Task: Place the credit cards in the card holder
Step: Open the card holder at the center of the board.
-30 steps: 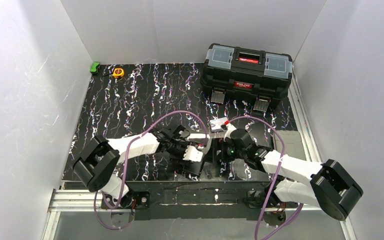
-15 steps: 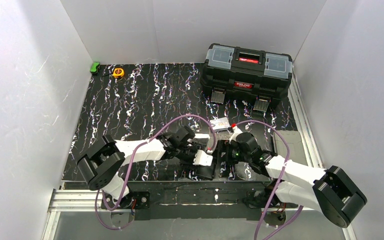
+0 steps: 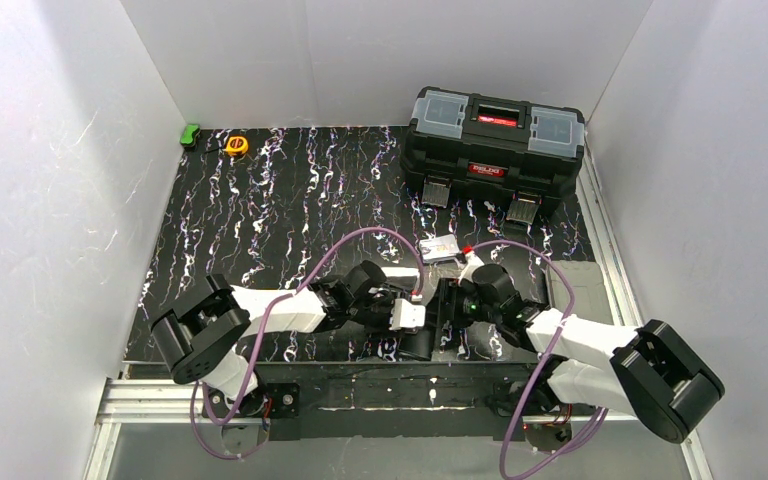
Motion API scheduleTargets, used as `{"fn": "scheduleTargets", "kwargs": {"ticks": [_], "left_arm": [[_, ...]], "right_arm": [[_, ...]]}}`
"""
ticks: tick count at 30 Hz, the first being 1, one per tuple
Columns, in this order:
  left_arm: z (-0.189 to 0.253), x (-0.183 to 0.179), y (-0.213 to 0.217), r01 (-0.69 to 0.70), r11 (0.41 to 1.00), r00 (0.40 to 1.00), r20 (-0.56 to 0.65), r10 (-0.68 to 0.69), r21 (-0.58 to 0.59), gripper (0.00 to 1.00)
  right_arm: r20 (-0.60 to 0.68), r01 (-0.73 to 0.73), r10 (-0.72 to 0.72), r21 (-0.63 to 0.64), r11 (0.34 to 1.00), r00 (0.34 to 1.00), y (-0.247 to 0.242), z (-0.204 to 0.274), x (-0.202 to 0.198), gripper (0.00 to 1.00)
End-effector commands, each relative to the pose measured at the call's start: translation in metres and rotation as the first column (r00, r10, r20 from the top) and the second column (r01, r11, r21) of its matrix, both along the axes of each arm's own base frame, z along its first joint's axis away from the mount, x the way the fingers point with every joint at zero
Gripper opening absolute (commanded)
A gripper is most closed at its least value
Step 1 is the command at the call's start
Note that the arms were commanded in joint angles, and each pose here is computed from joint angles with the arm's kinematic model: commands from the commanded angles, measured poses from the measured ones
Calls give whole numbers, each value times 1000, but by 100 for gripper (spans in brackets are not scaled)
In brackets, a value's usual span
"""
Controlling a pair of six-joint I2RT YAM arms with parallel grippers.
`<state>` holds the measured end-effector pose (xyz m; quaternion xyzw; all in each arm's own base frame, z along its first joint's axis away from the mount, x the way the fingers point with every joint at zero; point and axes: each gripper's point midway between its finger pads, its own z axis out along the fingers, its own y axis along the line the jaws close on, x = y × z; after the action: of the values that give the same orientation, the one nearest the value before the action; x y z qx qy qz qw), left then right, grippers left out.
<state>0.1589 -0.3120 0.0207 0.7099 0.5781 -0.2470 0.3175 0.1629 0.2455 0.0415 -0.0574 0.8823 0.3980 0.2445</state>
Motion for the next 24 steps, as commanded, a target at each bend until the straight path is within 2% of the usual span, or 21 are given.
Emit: {"fn": "scheduleTargets", "kwargs": {"ticks": [1,5,10,14,17,21,24], "left_arm": [[-30,4,21,-72,993,997,25,70,94,40],[-32,6,22,-80,993,996,41,76,90,39],[-30,7,24,-86,992,995,52,82,88,39],[-21,12,25,-99,991,993,78,92,85,39],[-4,21,27,-116,989,987,120,105,91,40],[27,17,29,-113,991,989,99,106,67,47],[48,9,26,-123,992,991,48,122,34,50]], "right_arm": [[-26,-63,65,67,996,998,5,10,-20,64],[12,-57,56,85,995,998,1,19,-18,55],[-2,-57,57,69,996,998,-2,14,-20,34],[-9,-66,66,49,997,998,-2,11,-19,26],[9,-69,69,31,997,998,-3,15,-16,15],[51,-72,71,19,997,996,-4,25,-12,3],[81,-63,61,22,998,995,-4,36,-8,1]]}}
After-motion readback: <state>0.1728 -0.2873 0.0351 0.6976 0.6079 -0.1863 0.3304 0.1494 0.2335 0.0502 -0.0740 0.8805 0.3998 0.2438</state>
